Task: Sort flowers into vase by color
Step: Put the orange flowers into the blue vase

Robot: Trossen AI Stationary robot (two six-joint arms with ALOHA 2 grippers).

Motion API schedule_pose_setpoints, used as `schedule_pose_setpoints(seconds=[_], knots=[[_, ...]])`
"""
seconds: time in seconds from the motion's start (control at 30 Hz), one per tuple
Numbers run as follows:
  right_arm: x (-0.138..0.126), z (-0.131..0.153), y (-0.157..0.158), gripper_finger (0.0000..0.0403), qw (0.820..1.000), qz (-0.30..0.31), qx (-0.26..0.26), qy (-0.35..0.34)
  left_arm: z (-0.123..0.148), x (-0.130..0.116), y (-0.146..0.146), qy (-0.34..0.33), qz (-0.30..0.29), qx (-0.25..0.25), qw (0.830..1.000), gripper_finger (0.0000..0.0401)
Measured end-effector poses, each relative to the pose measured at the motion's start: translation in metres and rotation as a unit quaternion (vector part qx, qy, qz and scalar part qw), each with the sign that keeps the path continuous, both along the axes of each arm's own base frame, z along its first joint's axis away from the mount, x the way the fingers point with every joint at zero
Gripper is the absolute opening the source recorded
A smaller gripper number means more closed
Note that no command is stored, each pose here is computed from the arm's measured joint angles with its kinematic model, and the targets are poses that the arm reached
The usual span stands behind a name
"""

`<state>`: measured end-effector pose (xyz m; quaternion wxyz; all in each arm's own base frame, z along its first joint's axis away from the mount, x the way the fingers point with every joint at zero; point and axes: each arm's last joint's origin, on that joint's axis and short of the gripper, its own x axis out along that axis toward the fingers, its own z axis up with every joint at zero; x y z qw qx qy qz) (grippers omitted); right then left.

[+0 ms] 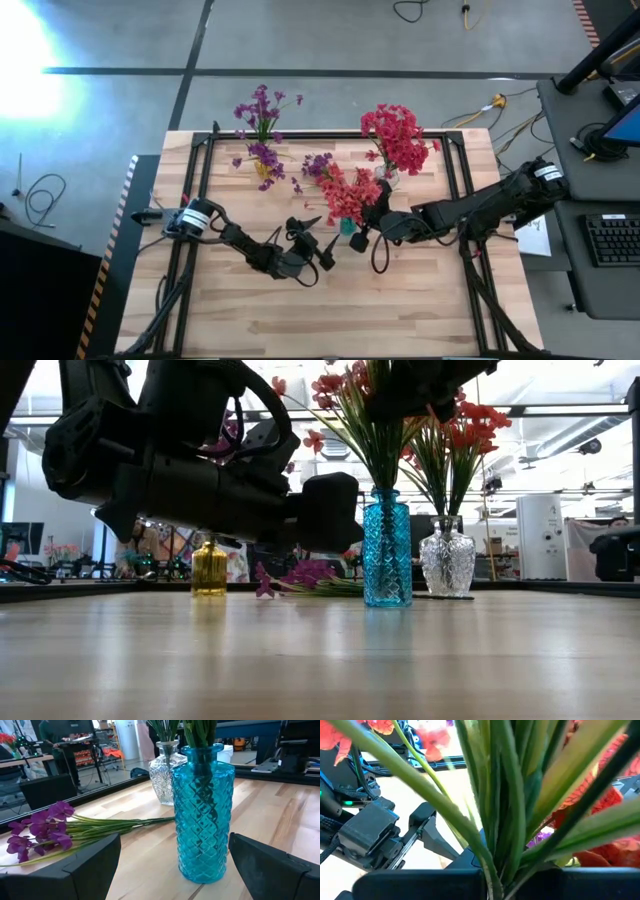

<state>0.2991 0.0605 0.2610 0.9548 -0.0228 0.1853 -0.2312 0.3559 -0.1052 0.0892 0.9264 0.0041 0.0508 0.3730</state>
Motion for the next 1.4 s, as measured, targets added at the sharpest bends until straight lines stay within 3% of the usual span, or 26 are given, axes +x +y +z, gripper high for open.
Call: schedule_pose_setpoints(seconds=[0.6,1.03,1.4], knots=[[0.000,0.001,0.000,0.0017,1.000,-0.001,0.000,-0.005,-0.001,-0.002,0.001,0.004,0.012,0.005,1.000,0.0355],[-0.002,0.002,0.007,0.0160,1.000,0.011,0.004,-0.007,-0.001,-0.002,0.001,0.005,0.013,0.006,1.000,0.0355],[-0.012,0.013,0.006,0.0181,0.999,0.006,0.023,-0.023,-0.001,-0.002,0.001,0.004,0.013,0.005,1.000,0.0355]])
